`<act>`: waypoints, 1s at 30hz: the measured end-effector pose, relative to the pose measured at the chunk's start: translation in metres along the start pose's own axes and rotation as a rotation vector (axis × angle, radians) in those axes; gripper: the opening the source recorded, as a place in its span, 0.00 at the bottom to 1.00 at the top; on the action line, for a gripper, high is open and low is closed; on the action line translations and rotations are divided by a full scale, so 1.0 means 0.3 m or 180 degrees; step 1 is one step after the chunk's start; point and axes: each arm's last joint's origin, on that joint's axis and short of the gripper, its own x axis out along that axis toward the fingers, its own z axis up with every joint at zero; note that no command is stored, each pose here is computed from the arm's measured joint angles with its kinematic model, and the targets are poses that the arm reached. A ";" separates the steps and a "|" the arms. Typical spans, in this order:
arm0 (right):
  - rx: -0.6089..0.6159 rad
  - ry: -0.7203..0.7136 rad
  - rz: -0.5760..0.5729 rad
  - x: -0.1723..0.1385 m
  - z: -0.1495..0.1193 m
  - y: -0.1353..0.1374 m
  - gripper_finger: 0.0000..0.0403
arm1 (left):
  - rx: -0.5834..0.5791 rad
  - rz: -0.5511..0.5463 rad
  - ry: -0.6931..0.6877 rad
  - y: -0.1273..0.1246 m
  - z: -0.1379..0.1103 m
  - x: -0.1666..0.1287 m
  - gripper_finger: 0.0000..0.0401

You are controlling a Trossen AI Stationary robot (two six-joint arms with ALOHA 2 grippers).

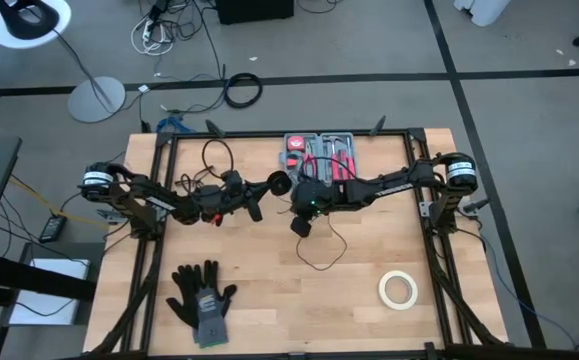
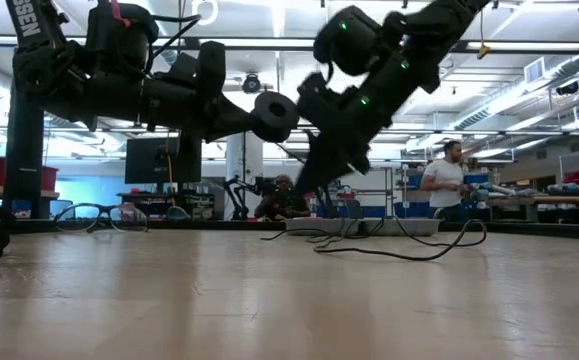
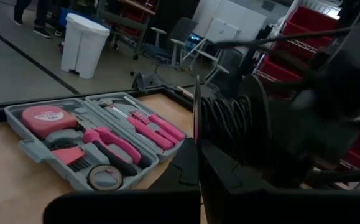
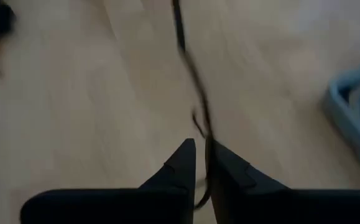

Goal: Coil cords
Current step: Coil the black wire onto the black spool

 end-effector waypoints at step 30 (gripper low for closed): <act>0.0938 -0.0074 -0.0628 -0.637 -0.260 -0.235 0.04 | -0.0315 0.0236 -0.0436 0.091 -0.020 -0.145 0.00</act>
